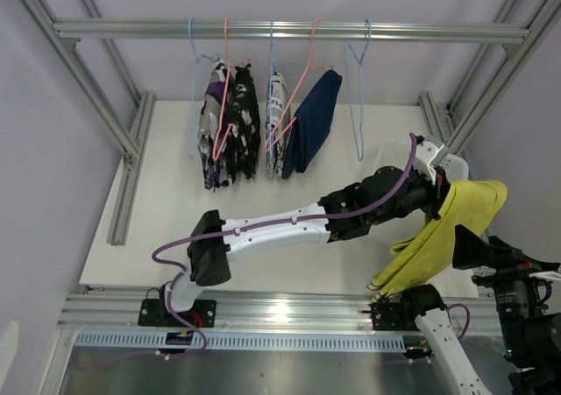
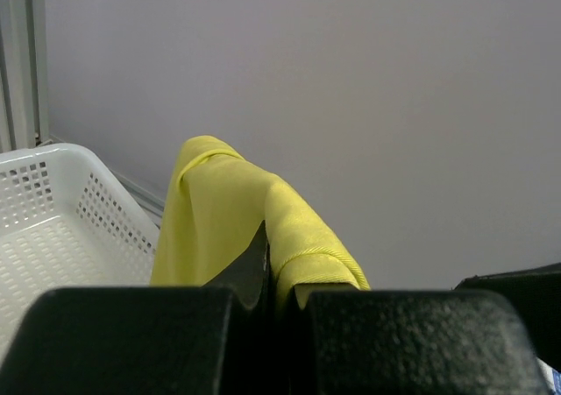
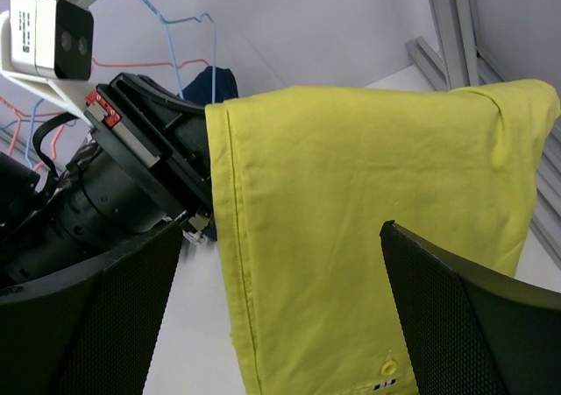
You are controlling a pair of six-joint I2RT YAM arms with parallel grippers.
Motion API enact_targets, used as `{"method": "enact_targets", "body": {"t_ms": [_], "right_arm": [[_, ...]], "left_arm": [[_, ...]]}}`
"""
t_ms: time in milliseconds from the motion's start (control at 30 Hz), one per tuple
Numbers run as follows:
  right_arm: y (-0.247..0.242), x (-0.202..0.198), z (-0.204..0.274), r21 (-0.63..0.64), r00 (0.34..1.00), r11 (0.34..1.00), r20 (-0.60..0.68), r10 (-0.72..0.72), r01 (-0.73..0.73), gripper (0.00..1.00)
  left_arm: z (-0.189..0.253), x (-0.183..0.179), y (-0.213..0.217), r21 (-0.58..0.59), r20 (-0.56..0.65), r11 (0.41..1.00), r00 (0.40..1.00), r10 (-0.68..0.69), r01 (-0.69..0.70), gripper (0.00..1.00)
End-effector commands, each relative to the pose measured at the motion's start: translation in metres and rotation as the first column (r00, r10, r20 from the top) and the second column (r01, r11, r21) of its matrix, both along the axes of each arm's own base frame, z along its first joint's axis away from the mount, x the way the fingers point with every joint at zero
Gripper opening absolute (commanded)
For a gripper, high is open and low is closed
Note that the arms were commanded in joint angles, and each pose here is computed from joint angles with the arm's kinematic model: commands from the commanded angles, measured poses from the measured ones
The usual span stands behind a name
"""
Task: Remove the trousers from the hanger
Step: Place the trousers in the bin.
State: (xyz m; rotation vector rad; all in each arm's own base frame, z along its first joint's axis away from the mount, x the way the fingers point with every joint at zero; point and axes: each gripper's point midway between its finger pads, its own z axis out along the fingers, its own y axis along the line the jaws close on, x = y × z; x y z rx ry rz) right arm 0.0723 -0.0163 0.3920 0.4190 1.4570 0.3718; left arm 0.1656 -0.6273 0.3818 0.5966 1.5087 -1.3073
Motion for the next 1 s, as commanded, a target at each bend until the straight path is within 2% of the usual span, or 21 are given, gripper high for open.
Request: {"method": "enact_targets", "body": {"t_ms": [0, 333, 500, 967], "right_arm": [[0.0, 0.006, -0.003, -0.013, 1.0, 1.0, -0.002, 0.001, -0.001, 0.99], [0.009, 0.018, -0.005, -0.017, 1.0, 0.999, -0.012, 0.028, -0.028, 1.0], [0.012, 0.023, -0.01, -0.013, 0.999, 0.999, -0.024, 0.038, -0.038, 0.99], [0.014, 0.04, -0.04, -0.059, 0.996, 0.998, -0.089, 0.026, -0.031, 0.99]], "left_arm": [[0.124, 0.005, 0.029, -0.34, 0.018, 0.94, 1.0, -0.011, 0.017, 0.01], [0.178, 0.004, 0.049, -0.471, 0.013, 0.88, 0.998, -0.061, 0.06, 0.01], [0.182, 0.007, 0.051, -0.49, 0.019, 0.869, 0.998, -0.065, 0.066, 0.01], [0.138, 0.07, 0.031, -0.439, 0.013, 0.897, 0.998, 0.055, -0.044, 0.01]]}}
